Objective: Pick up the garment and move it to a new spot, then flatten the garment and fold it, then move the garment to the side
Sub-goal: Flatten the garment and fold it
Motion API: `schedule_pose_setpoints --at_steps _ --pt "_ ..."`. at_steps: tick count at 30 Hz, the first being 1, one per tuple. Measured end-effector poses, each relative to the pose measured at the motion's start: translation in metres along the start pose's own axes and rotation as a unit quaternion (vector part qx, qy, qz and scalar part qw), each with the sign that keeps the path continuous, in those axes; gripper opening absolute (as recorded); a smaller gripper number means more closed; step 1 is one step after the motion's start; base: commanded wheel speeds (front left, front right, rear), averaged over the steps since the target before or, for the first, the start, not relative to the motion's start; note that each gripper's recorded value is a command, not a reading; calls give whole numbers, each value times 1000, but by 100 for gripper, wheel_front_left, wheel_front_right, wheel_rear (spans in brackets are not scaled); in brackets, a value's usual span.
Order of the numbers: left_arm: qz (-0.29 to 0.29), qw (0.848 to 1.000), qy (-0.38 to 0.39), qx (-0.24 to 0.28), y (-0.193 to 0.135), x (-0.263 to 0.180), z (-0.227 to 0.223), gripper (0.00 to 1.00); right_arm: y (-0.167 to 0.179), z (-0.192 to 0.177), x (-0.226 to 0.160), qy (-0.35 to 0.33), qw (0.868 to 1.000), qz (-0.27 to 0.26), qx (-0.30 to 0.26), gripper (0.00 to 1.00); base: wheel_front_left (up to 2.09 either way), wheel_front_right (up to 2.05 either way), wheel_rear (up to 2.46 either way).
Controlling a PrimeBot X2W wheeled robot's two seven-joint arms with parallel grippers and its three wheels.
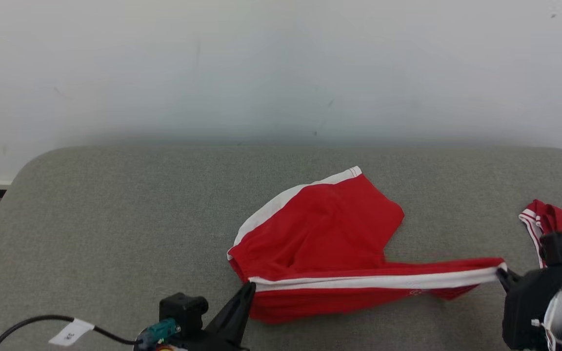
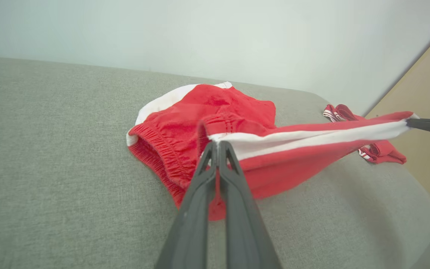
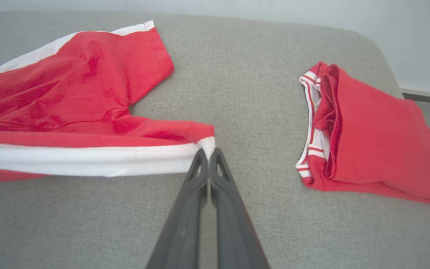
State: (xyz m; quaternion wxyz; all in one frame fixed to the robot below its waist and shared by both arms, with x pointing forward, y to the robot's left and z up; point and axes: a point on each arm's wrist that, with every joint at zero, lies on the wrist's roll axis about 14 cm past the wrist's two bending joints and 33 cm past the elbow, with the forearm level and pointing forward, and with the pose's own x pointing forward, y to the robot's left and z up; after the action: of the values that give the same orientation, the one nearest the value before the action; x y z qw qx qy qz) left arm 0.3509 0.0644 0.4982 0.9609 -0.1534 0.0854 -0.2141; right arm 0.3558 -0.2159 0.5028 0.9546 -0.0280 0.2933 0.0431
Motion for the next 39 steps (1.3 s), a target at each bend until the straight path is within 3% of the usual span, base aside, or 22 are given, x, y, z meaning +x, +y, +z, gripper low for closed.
schedule_pose_setpoints --at_steps 13,23,33,34,35,39 --pt "-10 1000 8 24 5 55 20 0 14 69 93 -24 991 16 -132 0 0 0 0" --pt "62 998 18 19 47 74 21 0 49 107 151 -54 983 51 -167 0 0 0 0" --pt "141 989 44 24 95 73 14 0 86 114 194 -56 978 88 -180 0 0 0 0" --pt "143 988 46 20 97 73 13 95 87 112 197 -52 979 89 -177 100 0 0 0" --pt "144 988 43 20 99 74 15 100 88 111 200 -51 979 90 -173 100 0 0 0" --pt "155 987 37 21 107 79 18 100 89 113 209 -61 983 91 -151 100 0 0 0"
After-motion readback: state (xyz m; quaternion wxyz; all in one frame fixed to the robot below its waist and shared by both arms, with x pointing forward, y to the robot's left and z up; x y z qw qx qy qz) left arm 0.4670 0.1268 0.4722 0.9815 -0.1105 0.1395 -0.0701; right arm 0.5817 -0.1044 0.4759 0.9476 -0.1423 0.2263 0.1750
